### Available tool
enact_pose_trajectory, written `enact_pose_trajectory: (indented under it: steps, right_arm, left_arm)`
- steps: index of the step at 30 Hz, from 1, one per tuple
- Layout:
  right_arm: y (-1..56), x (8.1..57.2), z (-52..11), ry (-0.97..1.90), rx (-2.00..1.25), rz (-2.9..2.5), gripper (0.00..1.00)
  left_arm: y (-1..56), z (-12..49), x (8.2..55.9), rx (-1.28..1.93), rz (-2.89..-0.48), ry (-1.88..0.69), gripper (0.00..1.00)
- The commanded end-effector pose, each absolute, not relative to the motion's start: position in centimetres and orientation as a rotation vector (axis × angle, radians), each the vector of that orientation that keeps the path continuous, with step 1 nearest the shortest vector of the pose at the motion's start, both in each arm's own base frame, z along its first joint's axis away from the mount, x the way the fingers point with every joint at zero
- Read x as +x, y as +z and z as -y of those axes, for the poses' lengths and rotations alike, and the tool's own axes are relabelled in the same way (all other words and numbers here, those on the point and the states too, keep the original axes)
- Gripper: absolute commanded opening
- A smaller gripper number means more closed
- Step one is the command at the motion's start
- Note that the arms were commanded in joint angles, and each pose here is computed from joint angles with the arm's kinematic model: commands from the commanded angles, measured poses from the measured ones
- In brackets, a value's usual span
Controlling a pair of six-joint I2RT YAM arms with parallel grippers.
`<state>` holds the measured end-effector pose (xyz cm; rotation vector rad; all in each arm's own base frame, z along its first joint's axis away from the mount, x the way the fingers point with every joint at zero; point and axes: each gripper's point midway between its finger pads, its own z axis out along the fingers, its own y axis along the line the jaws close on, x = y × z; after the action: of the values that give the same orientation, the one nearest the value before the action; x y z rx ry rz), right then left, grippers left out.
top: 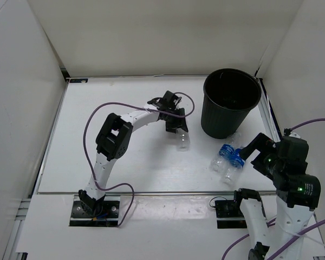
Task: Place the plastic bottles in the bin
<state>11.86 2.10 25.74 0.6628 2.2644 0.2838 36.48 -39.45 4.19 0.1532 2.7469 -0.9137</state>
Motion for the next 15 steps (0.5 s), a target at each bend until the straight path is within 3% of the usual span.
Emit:
enact_pose_trajectory:
  steps: [1, 2, 3, 7, 9, 15]
  right_arm:
    - [25.1, 11.6, -2.3, 0.292, 0.65, -2.265, 1.0]
    - [25.1, 11.6, -2.4, 0.303, 0.646, -2.267, 1.0]
    - [24.8, 11.6, -2.6, 0.314, 0.645, -2.279, 1.0]
    - [24.0, 11.4, -3.2, 0.355, 0.65, -2.302, 1.0]
    - [23.8, 11.6, -3.2, 0.355, 0.651, -2.305, 1.0]
    - [24.1, 11.9, -3.2, 0.355, 0.648, -2.298, 1.0]
  left_arm:
    - [17.1, 38.2, 41.6, 0.1, -2.437, -0.823, 0.49]
    - [20.2, 37.3, 43.5, 0.07, -2.337, -0.741, 0.49]
    - [26.9, 37.9, 44.7, 0.082, -2.171, -0.762, 0.48]
    - [40.4, 39.9, 46.1, 0.193, -1.771, -0.724, 0.51]
    - [43.2, 41.3, 46.0, 0.251, -1.658, -0.752, 0.52]
    - [42.6, 46.5, 45.4, 0.349, -1.567, -0.922, 0.54]
